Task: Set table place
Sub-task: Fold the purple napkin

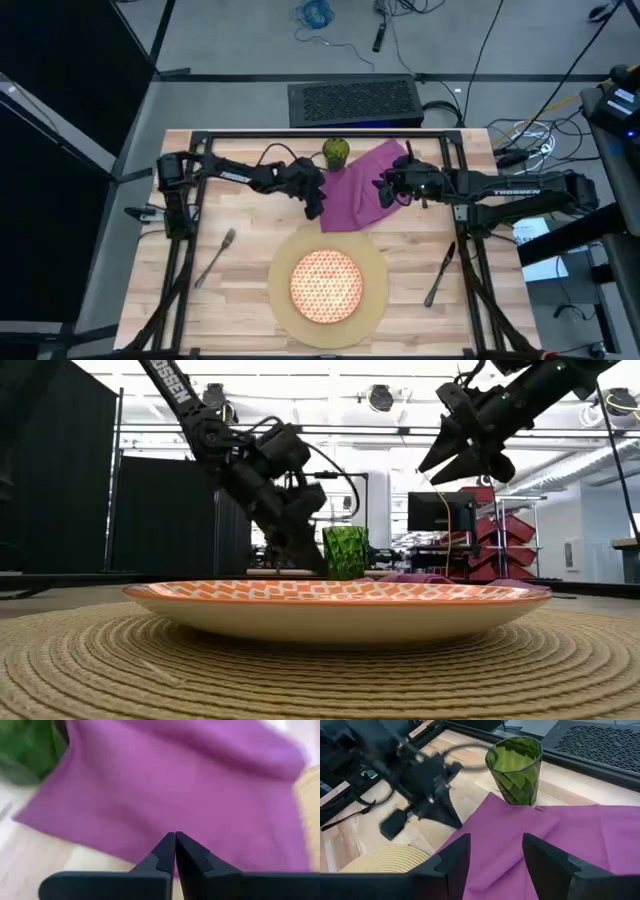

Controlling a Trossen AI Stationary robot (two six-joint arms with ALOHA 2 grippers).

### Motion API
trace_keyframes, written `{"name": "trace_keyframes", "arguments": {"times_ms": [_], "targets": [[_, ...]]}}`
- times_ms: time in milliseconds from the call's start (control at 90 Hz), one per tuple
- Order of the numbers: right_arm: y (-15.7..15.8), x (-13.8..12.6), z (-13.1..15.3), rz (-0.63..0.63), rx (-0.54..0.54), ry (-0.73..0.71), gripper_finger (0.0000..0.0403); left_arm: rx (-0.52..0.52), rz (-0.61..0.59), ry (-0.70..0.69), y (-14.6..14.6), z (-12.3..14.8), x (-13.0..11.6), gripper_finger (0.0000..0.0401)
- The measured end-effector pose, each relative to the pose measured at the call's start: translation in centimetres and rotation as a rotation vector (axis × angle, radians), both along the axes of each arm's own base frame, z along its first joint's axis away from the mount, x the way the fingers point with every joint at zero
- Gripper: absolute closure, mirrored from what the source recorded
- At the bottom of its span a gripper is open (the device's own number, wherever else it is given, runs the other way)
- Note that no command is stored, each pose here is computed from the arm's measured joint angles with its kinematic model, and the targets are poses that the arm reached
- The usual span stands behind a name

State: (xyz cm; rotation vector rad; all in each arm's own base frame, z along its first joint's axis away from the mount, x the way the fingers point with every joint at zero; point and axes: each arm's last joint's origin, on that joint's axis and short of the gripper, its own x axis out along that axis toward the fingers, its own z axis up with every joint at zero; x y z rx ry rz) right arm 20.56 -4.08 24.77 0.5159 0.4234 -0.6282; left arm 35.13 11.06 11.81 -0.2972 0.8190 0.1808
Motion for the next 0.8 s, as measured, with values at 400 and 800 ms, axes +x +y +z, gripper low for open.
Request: {"name": "trace_keyframes", "arguments": {"times_ms": [400,800], "targets": [[0.1,0.1,0.0,0.028,0.006,-0.002,0.0237,-0.046,-0.015,0.219,-0.9,-1.0,-0.8,0.0401],[0.1,0.1,0.0,0.049,-0.009,0.007,0.0237,0.073,-0.015,0.395,-3.5,1.2,-2.6,0.0401]]}}
